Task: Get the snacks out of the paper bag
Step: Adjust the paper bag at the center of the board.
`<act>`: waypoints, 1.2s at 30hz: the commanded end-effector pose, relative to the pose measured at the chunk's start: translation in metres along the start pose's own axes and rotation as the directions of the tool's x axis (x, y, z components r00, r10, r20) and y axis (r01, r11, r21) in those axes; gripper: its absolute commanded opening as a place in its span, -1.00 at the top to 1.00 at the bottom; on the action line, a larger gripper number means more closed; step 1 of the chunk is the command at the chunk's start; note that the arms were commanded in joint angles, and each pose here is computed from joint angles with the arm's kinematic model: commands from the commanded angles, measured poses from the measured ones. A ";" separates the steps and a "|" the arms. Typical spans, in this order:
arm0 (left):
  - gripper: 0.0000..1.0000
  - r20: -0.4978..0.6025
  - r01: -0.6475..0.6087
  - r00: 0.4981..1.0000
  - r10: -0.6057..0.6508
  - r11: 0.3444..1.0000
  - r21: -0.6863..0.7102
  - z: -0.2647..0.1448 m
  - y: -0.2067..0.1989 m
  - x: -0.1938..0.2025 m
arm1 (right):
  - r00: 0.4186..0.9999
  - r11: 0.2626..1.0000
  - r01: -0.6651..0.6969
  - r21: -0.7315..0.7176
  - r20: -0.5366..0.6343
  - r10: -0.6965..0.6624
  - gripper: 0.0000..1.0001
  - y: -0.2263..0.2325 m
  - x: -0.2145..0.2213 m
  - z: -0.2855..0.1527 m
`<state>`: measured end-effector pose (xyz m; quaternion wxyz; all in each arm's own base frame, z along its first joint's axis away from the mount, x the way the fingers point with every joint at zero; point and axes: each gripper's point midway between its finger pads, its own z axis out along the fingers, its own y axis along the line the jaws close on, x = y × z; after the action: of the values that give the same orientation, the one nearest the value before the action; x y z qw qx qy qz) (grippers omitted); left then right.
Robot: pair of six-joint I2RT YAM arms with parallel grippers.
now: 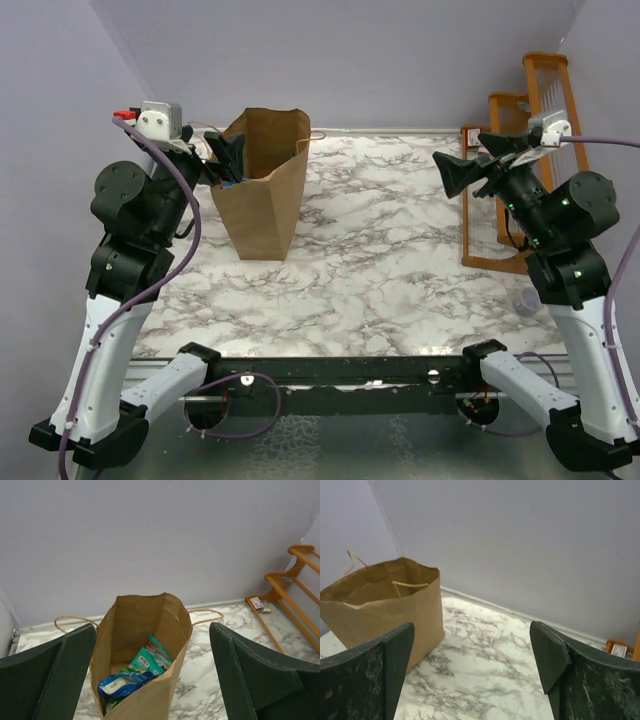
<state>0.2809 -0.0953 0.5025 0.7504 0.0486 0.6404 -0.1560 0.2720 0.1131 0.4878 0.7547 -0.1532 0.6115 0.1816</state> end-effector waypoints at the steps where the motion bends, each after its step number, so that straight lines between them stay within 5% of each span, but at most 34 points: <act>1: -0.98 -0.047 0.018 0.999 -0.021 0.997 -0.070 0.002 0.015 0.019 | 0.997 0.996 -0.056 0.069 -0.042 0.059 -0.99 -0.012 0.031 0.016; 13: -0.98 -0.173 0.057 0.981 -0.082 0.988 -0.146 0.012 0.035 0.065 | 0.964 0.970 -0.209 0.122 -0.140 0.225 -0.99 -0.008 0.112 0.023; 27: -0.98 -0.200 0.281 0.921 -0.333 0.927 -0.248 0.071 0.084 0.073 | 0.951 0.959 -0.282 -0.031 -0.143 0.275 -0.99 0.026 0.116 0.013; 36: -0.85 -0.152 0.578 0.784 -0.601 0.797 -0.174 0.091 0.120 0.090 | 0.949 0.953 -0.294 -0.072 -0.145 0.282 -0.99 0.035 0.110 0.010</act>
<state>0.4132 -0.0094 0.4048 0.6086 -0.1849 0.7365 -0.2304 0.2957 0.1507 0.3624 0.6576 -0.0933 0.6915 0.2840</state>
